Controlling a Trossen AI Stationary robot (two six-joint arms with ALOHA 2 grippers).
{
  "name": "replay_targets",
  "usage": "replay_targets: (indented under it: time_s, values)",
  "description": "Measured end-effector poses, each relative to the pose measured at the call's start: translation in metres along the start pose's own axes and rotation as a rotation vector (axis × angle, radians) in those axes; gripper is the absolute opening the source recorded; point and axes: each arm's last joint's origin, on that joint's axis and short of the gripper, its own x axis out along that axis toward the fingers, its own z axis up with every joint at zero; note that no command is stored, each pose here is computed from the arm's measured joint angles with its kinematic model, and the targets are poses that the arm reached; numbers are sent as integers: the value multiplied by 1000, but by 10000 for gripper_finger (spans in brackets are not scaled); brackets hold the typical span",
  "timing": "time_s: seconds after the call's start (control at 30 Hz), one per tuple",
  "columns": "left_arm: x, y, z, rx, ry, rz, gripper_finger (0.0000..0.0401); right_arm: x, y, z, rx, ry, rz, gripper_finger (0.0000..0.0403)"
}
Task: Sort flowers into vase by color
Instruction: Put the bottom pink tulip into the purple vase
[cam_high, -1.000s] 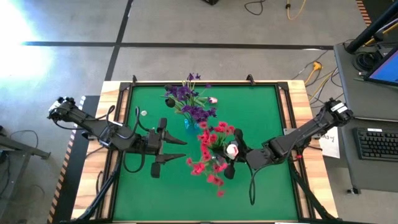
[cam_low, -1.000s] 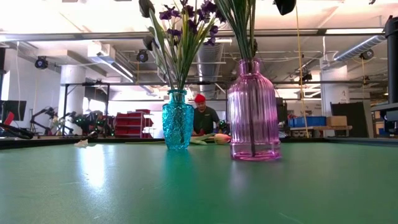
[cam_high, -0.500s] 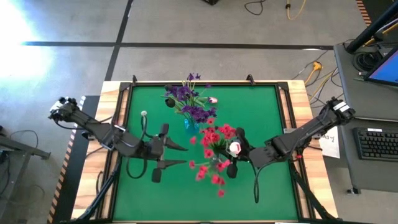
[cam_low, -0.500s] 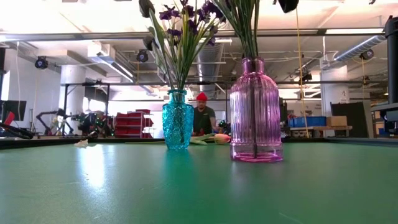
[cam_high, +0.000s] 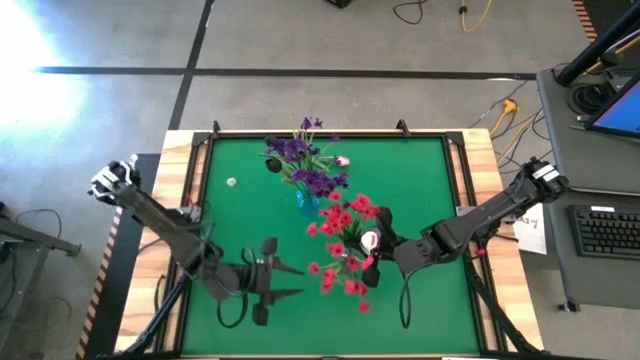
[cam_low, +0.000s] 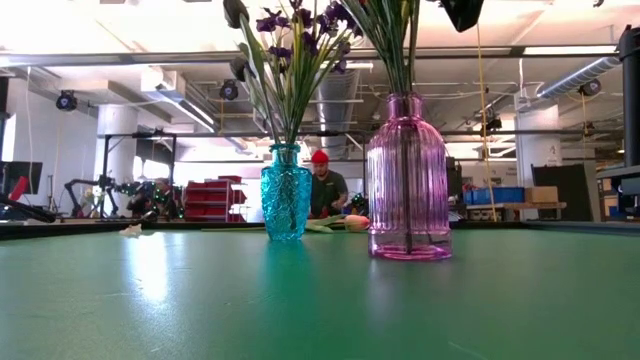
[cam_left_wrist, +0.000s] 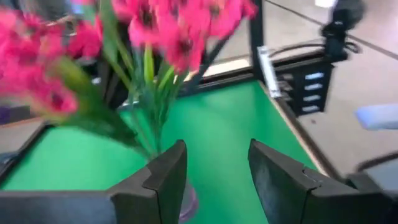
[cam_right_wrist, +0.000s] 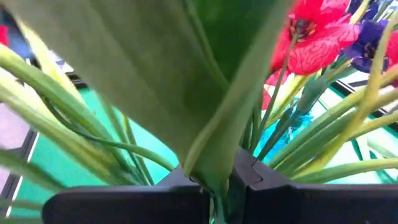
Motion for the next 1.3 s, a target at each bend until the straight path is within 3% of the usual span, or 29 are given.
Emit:
replay_targets:
  time_s: [0.43,0.63,0.77,0.93,1.2,1.3]
  values:
    - [1,-16,-103,-145,-107,274,162,-1,1,-1,-14,5,5,9]
    - [23,-26,-119,-121,-115,307,199,-1,1,-1,-15,7,5,9]
    - [49,-35,-117,-139,-115,372,257,-1,1,-1,-15,7,5,11]
    - [73,-32,-102,-69,-136,404,328,-1,1,-1,-26,5,5,12]
    - [106,8,-116,-167,-210,268,323,-1,1,-1,-62,5,5,12]
    - [111,18,-122,-158,-224,281,314,-1,1,-1,-74,5,5,12]
